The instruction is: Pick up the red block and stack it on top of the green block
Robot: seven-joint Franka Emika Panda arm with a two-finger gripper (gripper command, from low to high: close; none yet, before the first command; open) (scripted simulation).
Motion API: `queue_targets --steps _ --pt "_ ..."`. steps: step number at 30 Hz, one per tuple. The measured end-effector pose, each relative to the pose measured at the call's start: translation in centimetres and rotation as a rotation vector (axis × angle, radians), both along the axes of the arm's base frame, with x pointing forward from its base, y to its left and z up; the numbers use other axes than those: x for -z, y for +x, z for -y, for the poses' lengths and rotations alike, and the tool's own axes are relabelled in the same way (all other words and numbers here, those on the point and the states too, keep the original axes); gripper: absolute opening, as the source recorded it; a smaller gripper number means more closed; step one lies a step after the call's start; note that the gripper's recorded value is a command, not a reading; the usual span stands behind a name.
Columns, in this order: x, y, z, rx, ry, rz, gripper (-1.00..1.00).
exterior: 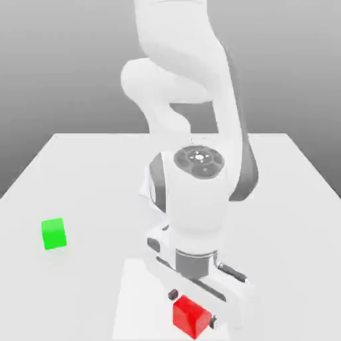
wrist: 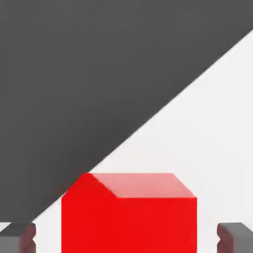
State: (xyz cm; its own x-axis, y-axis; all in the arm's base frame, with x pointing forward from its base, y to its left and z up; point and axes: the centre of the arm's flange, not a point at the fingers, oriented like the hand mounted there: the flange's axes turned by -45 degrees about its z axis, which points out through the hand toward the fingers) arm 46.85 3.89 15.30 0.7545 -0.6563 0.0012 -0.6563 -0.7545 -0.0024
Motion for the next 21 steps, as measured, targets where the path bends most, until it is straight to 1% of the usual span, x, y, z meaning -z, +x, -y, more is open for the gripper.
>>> queue_targets --steps 4,9,12,15,19,21 --pt "0.3 0.0 0.0 0.000 0.000 0.000 -1.00" --pt "-5.0 -0.1 0.4 0.013 -0.002 -0.001 -1.00" --pt "-6.1 -1.9 7.3 0.263 -0.023 -0.009 -1.00" --pt "-6.8 -5.0 14.6 0.544 -0.035 -0.014 -1.00" --pt "-7.8 -12.2 24.8 0.999 -0.038 -0.015 -1.00" --pt "-8.3 -16.2 28.1 1.213 -0.032 -0.012 -1.00"
